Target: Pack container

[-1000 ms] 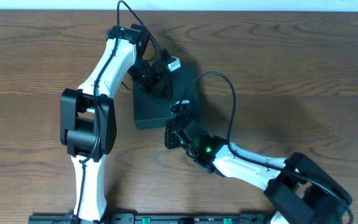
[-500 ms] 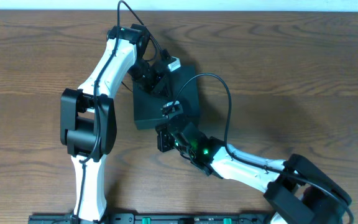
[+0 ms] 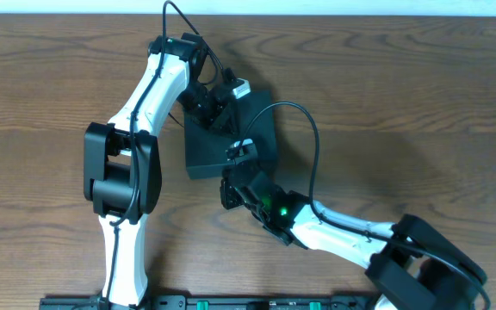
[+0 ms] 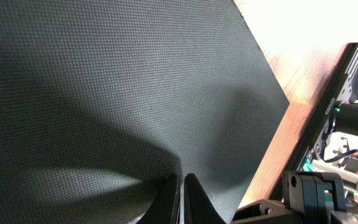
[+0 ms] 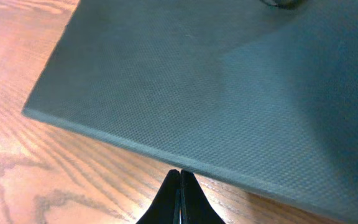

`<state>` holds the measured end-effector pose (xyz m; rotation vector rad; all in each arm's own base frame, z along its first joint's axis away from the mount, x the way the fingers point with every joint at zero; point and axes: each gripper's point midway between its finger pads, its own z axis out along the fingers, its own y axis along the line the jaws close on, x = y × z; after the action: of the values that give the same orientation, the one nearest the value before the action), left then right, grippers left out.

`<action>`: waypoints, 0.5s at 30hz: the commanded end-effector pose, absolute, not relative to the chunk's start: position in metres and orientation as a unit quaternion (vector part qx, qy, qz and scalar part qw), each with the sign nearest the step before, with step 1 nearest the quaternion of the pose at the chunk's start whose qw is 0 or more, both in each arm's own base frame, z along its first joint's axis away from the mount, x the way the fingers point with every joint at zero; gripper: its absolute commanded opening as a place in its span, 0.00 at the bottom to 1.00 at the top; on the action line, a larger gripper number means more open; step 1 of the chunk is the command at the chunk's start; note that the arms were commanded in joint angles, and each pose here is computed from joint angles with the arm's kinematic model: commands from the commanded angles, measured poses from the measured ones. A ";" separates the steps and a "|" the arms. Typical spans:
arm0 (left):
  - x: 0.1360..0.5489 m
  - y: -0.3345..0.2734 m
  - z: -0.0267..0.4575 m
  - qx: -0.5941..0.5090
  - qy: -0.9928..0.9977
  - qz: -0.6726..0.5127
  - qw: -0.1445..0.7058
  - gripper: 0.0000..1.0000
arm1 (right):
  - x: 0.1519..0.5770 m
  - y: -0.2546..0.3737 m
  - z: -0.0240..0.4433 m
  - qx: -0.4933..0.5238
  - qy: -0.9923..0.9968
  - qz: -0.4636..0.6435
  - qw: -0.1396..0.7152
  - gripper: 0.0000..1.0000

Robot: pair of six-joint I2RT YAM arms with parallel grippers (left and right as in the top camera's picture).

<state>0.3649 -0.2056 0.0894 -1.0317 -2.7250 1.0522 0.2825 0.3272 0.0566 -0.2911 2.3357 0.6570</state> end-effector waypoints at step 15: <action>0.405 -0.134 0.251 -0.234 -0.900 0.311 -0.197 0.06 | 0.316 0.165 0.241 -0.044 0.833 0.170 0.525 0.04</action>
<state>0.4027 -0.1586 0.1987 -0.9156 -3.0862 1.1060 0.3082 0.1915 0.2315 -0.0978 2.0233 0.5212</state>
